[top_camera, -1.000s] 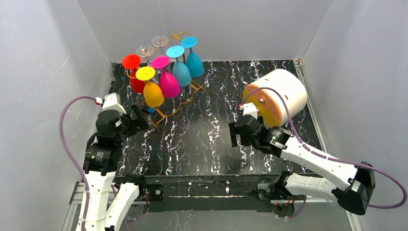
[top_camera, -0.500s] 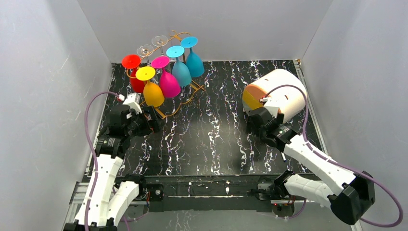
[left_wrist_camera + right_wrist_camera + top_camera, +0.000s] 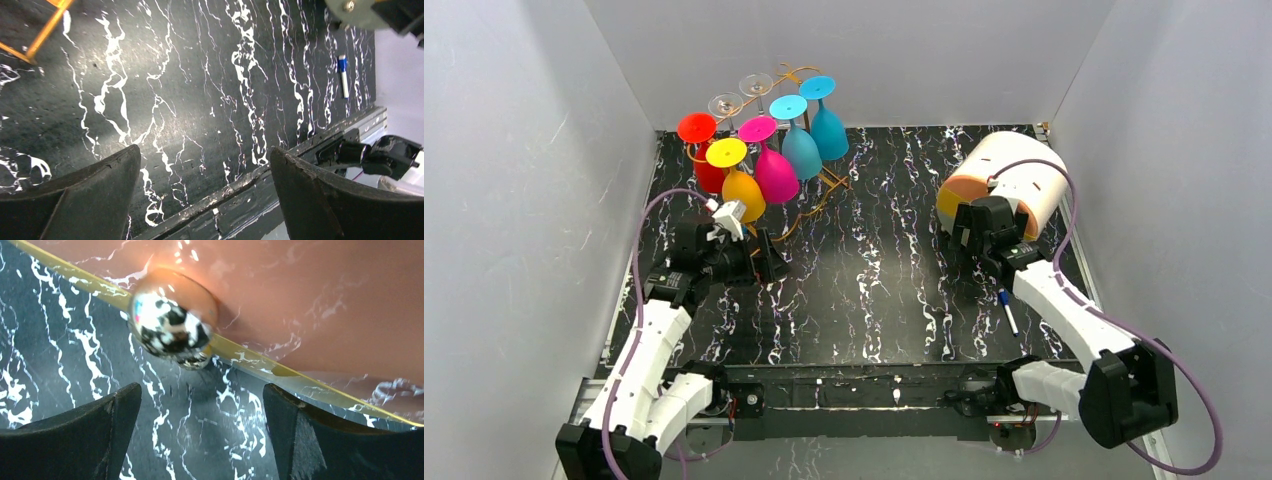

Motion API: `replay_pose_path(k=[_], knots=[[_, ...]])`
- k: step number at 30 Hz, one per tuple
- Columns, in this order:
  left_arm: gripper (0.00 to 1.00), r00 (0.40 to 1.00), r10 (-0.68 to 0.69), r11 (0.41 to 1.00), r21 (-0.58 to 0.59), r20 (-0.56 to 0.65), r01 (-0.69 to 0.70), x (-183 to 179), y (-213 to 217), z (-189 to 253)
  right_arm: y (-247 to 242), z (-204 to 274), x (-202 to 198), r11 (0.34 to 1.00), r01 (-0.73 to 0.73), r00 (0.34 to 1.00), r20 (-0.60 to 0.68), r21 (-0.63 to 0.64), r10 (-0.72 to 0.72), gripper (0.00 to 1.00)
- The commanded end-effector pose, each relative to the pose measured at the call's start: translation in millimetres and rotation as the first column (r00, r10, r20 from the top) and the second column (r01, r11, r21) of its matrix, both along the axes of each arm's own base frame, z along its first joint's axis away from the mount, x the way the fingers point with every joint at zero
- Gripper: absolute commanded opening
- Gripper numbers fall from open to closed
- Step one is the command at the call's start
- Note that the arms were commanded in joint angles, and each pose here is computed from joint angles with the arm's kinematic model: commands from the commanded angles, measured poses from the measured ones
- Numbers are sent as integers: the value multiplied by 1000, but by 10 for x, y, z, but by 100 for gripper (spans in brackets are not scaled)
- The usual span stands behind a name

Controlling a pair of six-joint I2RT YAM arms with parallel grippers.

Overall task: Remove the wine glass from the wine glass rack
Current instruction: Move the distractor to the center of the board.

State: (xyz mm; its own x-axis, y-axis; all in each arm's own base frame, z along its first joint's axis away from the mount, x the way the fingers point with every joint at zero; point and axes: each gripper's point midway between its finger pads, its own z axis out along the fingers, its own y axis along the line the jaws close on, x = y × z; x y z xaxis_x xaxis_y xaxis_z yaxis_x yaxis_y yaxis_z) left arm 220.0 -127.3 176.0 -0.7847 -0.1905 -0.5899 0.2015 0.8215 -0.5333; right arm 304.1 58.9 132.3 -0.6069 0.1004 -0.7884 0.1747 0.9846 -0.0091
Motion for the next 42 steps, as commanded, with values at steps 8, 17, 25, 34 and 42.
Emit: replay_pose_path(k=[8,17,25,34,42], knots=[[98,993,-111,993,38,-38,112,-144,-298,-232,214,51,725,991,-122,990,76,46,118,99],[98,996,-86,996,38,-16,86,-141,-294,-278,306,-19,1175,991,-122,992,21,54,121,99],[98,999,33,996,80,27,-35,-51,-125,-223,528,93,1215,973,-193,978,-54,129,201,99],[98,964,261,958,108,56,-266,198,110,-353,892,426,667,871,-359,924,-3,335,383,99],[98,922,375,914,125,100,-386,479,220,-676,1180,646,219,734,-463,863,62,497,502,99]])
